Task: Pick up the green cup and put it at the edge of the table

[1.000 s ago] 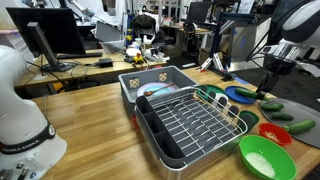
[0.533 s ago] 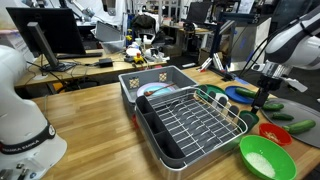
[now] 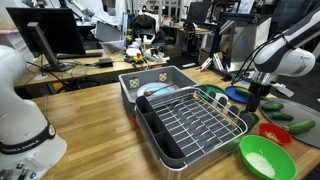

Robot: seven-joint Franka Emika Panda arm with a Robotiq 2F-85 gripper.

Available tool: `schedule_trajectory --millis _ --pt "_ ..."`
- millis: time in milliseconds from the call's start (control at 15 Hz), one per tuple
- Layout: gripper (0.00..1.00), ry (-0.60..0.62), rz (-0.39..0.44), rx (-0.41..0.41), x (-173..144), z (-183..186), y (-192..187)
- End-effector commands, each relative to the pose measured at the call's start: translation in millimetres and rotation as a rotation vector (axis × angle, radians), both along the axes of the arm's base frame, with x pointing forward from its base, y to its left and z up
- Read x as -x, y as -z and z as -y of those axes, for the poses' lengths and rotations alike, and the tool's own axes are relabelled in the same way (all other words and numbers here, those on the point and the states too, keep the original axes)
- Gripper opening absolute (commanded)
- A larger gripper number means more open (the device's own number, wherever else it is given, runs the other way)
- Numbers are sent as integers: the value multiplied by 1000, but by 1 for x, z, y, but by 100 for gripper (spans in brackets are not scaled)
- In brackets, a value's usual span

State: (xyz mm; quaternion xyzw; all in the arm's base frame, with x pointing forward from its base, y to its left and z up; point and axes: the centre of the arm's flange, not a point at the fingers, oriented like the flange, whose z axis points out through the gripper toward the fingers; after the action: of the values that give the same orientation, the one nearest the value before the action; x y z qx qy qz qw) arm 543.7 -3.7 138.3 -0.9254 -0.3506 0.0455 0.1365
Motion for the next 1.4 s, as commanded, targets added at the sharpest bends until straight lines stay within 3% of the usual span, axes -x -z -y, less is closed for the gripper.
schedule_trajectory --millis 0,600,933,1333 --pt "66 -12 -1 5 -8 -1 4" --pt "2 6 8 -10 -9 2 -5" --pt "1 50 87 57 -12 16 -34" --pt "1 45 159 70 5 3 -105"
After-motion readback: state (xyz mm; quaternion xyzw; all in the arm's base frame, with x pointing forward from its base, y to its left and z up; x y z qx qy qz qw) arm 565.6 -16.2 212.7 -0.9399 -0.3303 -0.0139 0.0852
